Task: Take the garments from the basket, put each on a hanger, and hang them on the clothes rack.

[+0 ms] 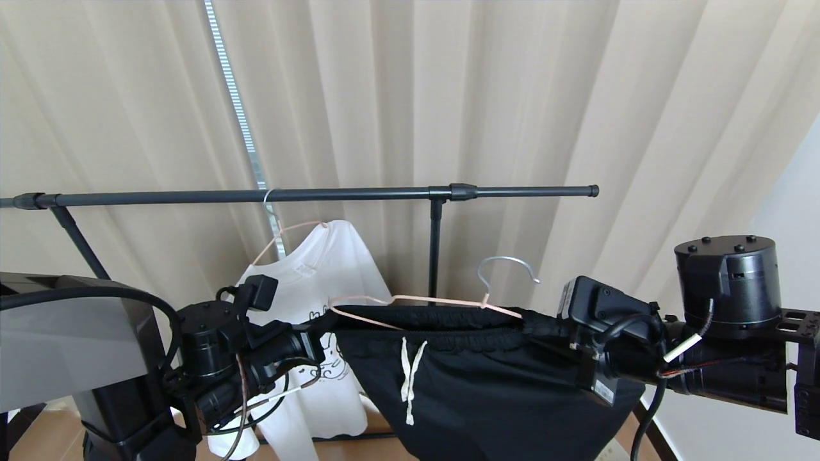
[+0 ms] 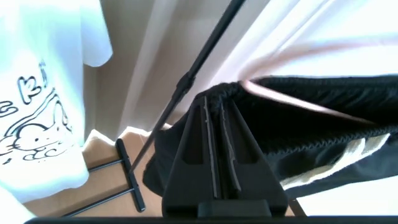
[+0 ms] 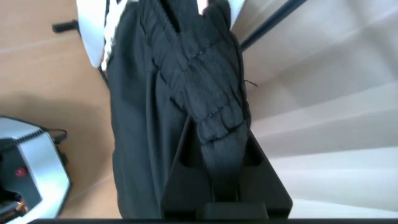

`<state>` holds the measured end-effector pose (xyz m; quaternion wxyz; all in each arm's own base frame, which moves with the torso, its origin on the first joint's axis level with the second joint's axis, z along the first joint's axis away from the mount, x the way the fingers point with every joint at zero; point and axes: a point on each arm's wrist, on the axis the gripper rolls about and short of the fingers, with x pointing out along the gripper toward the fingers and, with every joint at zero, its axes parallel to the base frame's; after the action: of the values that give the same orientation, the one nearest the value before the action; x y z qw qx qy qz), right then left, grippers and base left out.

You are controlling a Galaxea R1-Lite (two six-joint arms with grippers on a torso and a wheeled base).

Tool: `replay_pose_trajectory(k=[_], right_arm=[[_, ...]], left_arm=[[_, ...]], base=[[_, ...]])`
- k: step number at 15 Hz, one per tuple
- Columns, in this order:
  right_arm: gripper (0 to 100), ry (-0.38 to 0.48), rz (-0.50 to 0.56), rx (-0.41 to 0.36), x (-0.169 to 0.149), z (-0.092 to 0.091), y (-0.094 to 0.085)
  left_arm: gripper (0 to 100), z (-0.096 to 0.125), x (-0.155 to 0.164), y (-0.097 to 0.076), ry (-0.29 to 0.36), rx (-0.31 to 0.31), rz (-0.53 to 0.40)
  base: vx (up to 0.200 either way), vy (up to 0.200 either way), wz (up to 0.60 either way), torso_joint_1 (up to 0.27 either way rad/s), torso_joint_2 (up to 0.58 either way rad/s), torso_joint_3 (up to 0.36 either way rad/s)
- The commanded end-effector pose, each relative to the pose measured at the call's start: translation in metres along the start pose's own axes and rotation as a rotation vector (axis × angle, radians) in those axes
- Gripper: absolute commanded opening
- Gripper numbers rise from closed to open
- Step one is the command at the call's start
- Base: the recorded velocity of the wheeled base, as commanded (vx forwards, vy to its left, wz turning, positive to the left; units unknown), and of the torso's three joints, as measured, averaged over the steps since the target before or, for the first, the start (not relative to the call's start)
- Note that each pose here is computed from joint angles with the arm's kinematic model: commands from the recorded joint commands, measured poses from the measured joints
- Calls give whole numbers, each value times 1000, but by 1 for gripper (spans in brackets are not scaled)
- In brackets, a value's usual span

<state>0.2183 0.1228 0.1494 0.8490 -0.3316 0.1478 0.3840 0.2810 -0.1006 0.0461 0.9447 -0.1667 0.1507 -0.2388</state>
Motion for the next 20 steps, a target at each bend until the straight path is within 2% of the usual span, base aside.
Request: replay_pose_trajectory(k=[1, 3, 7, 11, 14, 16, 20], right_arm=[[0, 21, -11, -19, -1, -6, -3], [0, 37, -8, -52, 0, -10, -2], [0, 60, -8, -47, 2, -15, -3], [0, 122, -10, -73, 13, -21, -3], [0, 143, -6, -72, 18, -24, -2], [0, 179, -30, -73, 22, -26, -2], [0, 195, -36, -73, 28, -28, -3]], left_arm=[[0, 2, 1, 5, -10, -3, 13], [0, 3, 0, 6, -13, -4, 17], [0, 4, 0, 5, -15, -3, 13], [0, 13, -5, 1, -41, 3, 2], [0, 15, -8, -1, -46, 61, -1], [0, 24, -12, -6, -54, 102, -4], [0, 44, -7, -15, 17, 152, 12]], base=[[0, 0, 0, 0, 0, 0], [0, 0, 0, 0, 0, 0], [0, 0, 0, 0, 0, 0], [0, 0, 0, 0, 0, 0], [0, 0, 0, 0, 0, 0], [0, 0, 0, 0, 0, 0], [0, 0, 0, 0, 0, 0]])
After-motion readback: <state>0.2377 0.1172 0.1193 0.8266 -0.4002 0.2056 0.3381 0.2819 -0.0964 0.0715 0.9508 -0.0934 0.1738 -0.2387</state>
